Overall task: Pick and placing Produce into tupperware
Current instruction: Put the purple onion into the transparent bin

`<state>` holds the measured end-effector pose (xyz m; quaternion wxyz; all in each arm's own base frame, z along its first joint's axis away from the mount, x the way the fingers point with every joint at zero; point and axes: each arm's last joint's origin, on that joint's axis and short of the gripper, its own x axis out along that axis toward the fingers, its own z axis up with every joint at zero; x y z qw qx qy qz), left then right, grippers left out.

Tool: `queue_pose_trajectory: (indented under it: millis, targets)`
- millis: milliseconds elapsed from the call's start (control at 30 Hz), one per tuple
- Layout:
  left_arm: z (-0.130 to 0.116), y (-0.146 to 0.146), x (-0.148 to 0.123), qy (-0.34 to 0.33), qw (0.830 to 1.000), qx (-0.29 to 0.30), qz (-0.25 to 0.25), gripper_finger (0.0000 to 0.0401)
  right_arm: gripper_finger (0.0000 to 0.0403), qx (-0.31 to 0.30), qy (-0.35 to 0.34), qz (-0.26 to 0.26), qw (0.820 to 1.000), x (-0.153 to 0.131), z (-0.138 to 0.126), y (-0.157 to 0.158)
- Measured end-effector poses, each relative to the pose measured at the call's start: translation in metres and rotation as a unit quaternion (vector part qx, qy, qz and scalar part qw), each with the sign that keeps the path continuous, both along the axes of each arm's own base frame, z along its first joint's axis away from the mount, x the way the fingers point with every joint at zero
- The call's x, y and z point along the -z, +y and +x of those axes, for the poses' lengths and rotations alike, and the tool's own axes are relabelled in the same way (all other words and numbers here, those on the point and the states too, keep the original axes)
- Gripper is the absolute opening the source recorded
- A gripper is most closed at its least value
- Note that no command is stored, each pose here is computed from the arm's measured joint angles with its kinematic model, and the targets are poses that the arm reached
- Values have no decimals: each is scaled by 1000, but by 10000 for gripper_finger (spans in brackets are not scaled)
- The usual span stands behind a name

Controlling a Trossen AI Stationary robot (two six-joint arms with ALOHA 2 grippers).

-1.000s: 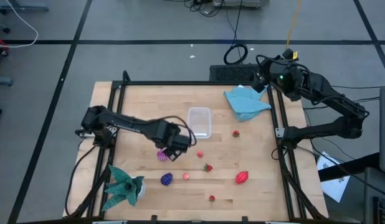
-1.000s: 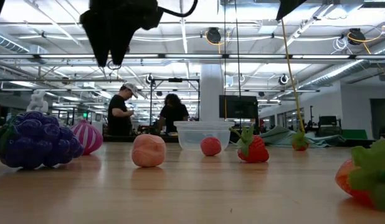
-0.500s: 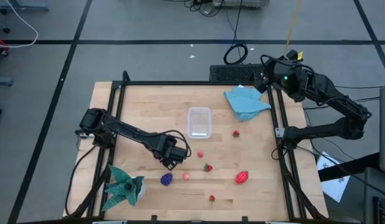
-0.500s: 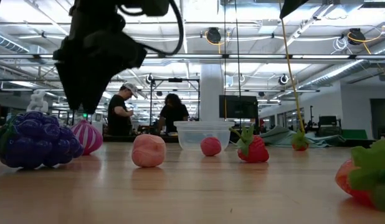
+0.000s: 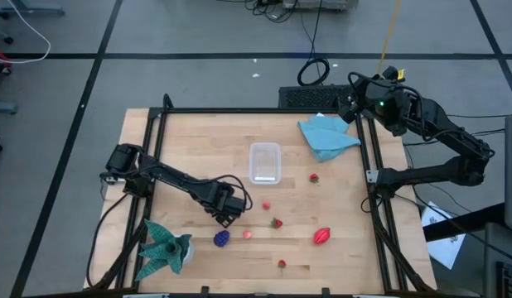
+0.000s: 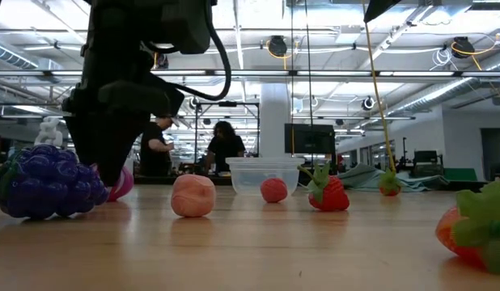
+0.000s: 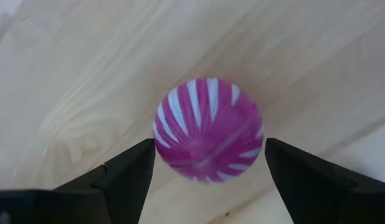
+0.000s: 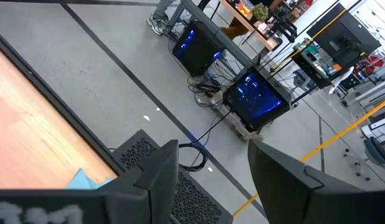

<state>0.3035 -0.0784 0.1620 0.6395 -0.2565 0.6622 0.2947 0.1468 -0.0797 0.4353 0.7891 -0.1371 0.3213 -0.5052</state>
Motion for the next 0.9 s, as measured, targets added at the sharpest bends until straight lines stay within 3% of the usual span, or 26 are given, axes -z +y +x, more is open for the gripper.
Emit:
queue_pose_trajectory:
  millis: [900]
  targets:
    - [5, 9, 4, -22, 1000, 6, -4, 304, 183, 0, 0, 0, 1000, 0, 0, 0]
